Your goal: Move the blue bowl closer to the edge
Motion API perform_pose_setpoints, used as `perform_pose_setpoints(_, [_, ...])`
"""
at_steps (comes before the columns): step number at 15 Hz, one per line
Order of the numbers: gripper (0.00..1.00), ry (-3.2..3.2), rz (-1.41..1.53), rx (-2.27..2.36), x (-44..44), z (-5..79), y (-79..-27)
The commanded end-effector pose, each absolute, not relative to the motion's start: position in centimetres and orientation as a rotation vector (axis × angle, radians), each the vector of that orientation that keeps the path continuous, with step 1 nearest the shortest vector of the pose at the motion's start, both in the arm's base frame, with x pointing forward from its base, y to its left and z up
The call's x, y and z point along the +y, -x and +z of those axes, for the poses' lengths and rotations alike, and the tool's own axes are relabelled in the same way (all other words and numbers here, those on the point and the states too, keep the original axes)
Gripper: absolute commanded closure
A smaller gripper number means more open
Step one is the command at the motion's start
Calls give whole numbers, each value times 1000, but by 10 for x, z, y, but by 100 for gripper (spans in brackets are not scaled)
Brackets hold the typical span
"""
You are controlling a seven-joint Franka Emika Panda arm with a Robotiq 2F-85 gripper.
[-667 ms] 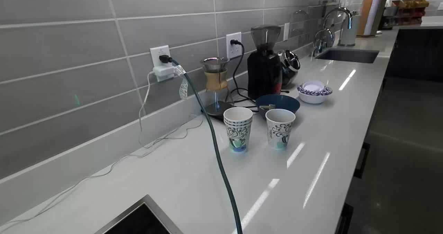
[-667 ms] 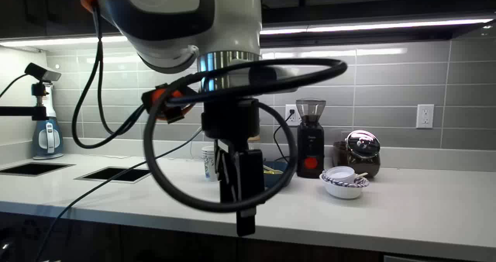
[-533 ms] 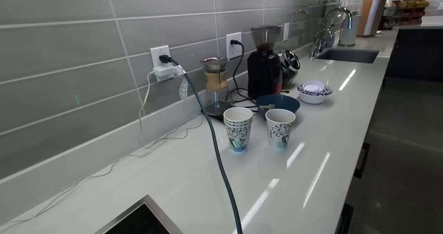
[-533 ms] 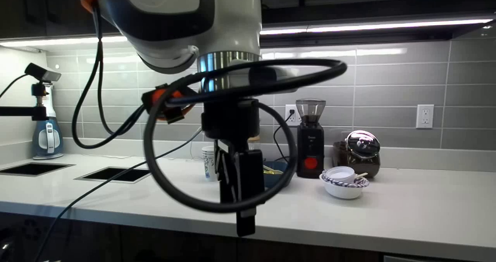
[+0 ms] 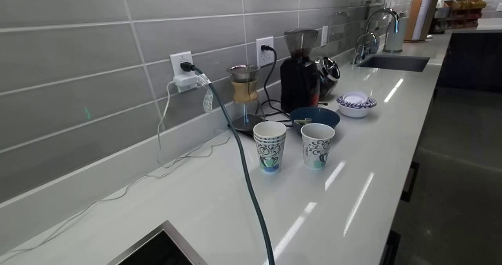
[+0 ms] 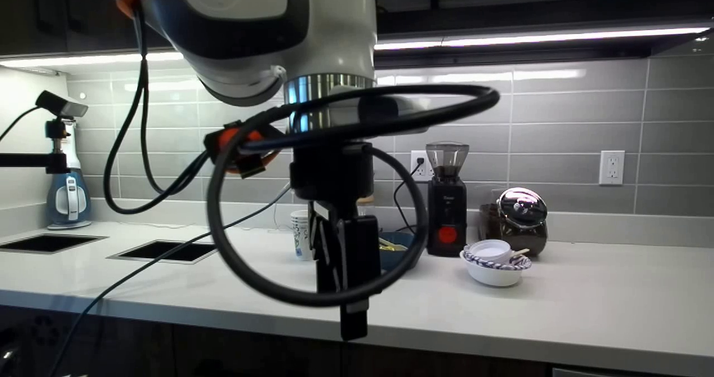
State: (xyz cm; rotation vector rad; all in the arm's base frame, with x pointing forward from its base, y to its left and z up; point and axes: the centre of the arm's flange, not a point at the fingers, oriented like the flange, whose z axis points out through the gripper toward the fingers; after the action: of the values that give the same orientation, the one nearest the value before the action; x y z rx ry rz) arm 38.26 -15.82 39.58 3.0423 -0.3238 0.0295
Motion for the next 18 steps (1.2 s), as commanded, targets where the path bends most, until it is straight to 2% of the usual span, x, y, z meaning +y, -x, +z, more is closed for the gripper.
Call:
perform_pose_setpoints(1, [0,-3042,29,-324,-158,396,-383])
perform_pose_setpoints(6, [0,-3039,18,81,-74,402,-428])
perform_pose_setpoints(11, [0,-3059,208,289,12,421,-481])
perform_pose_setpoints(14, [0,-3146,363,249,44,429,-522])
perform_pose_setpoints(18, [0,-3319,419,57,76,422,-581])
